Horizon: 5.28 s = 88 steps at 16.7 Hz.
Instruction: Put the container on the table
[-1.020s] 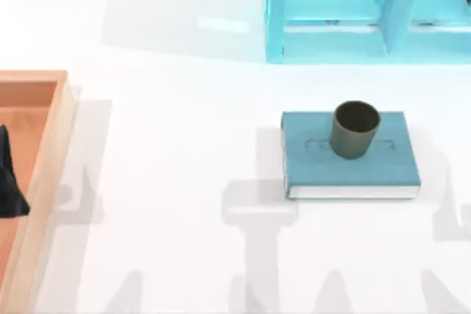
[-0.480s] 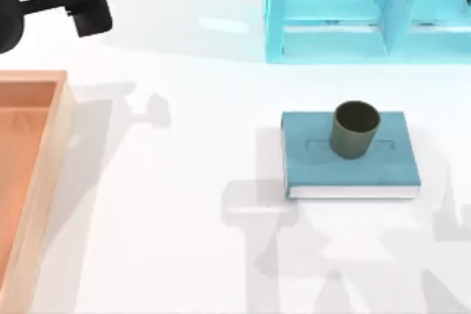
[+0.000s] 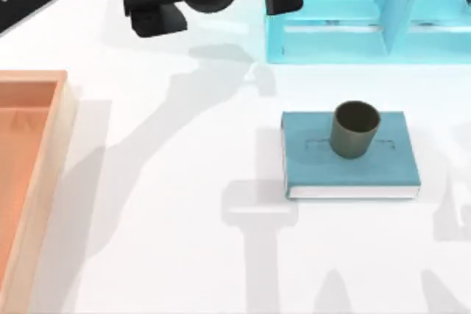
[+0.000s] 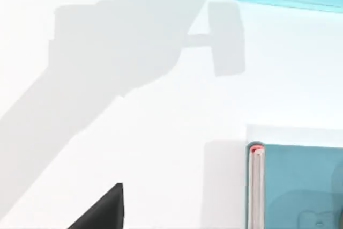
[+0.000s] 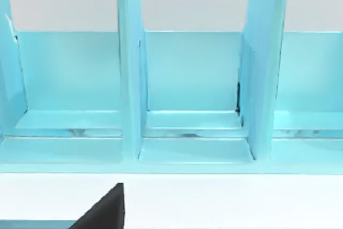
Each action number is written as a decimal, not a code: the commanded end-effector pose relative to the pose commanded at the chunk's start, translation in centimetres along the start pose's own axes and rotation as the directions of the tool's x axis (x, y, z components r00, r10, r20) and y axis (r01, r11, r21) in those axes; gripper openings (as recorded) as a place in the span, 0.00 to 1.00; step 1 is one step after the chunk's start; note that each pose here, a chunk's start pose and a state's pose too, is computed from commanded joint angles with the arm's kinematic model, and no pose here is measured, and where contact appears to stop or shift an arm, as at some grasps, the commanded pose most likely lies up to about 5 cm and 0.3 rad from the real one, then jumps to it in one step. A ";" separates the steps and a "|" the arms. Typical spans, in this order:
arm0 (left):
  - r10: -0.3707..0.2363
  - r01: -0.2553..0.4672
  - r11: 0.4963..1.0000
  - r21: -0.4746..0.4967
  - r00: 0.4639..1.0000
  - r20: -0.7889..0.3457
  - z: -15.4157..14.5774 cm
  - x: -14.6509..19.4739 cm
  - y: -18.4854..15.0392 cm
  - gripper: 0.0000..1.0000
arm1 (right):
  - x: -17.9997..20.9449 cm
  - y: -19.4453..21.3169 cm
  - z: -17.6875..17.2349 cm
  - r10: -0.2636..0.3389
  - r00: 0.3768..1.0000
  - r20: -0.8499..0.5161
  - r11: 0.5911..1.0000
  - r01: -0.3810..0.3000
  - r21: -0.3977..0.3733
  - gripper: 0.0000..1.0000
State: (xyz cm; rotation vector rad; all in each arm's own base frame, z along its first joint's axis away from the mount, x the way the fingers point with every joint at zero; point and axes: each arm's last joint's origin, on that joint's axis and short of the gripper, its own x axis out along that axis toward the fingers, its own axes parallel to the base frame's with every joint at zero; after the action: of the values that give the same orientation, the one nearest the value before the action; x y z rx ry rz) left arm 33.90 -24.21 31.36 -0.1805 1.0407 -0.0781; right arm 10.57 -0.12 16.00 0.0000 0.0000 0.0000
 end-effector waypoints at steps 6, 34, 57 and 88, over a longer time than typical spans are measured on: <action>0.106 -0.098 0.993 0.072 0.988 -0.116 -3.9 3.8 -9.2 1.00 | 0.0 0.0 0.0 0.000 1.000 0.000 1.000 0.000 0.000 1.00; 0.162 -0.146 0.980 0.135 0.980 -0.119 -9.6 14.0 -12.5 1.00 | 0.0 0.0 0.0 0.000 1.000 0.000 1.000 0.000 0.000 1.00; 0.155 -0.139 0.981 0.135 0.981 -0.115 -9.6 13.6 -12.7 0.00 | 0.0 0.0 0.0 0.000 1.000 0.000 1.000 0.000 0.000 1.00; 0.222 -0.174 0.972 0.157 0.899 -0.378 -5.0 4.9 1.1 0.00 | 0.0 0.0 0.0 0.000 1.000 0.000 1.000 0.000 0.000 1.00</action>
State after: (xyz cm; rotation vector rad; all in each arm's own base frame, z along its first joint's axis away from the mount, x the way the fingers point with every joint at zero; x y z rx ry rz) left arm 32.04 -24.44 24.54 0.0564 1.4479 0.0107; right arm 10.57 -0.12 16.00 0.0000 0.0000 0.0000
